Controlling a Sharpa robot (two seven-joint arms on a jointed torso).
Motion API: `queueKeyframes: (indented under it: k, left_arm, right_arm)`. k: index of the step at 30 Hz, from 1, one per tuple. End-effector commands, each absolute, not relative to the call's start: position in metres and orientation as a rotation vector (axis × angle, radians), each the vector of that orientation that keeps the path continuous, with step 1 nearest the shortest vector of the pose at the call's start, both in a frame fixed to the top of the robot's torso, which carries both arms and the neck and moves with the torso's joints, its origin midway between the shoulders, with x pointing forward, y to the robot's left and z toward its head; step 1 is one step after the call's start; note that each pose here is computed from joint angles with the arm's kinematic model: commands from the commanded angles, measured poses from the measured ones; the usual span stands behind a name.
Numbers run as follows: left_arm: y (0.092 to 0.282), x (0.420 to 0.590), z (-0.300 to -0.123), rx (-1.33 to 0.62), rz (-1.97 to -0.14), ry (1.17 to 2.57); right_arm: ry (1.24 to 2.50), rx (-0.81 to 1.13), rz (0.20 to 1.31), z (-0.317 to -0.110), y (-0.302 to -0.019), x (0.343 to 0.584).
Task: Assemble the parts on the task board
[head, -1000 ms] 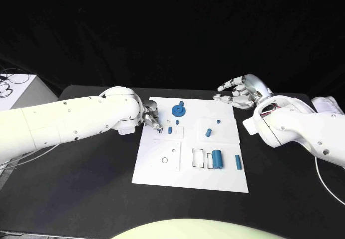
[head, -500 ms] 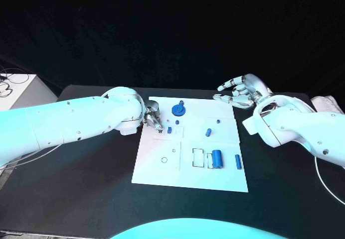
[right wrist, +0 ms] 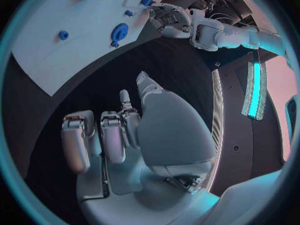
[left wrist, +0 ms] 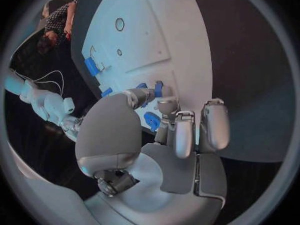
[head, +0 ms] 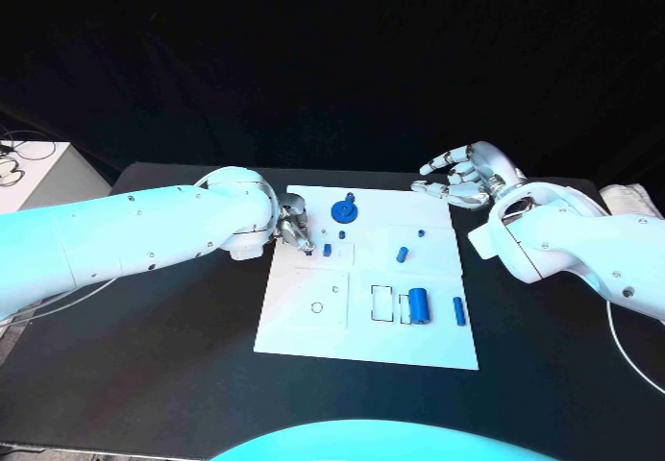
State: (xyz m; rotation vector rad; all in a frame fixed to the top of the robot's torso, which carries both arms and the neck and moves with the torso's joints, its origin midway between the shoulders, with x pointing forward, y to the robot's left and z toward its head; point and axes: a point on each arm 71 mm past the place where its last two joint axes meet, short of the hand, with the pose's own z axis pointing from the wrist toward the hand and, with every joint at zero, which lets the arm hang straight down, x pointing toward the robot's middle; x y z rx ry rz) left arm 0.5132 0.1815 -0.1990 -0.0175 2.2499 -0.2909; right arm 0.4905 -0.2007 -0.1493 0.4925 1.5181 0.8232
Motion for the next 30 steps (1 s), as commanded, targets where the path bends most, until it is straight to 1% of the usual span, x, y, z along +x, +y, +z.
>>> queueKeyframes:
  k: [1,16,30]
  left_arm:
    - [0.1805,0.5117,-0.2003,0.006,-0.288,2.267]
    - [0.1811,0.5115,-0.2019,0.009,-0.283,2.273]
    - [0.1798,0.5111,-0.2085,-0.004,-0.289,2.300]
  right_arm:
    - [1.529,0.477,0.829,-0.1498,-0.1994,0.4899]
    - [1.530,0.476,0.830,-0.1498,-0.1991,0.4901]
    - [1.530,0.477,0.831,-0.1497,-0.1994,0.4897]
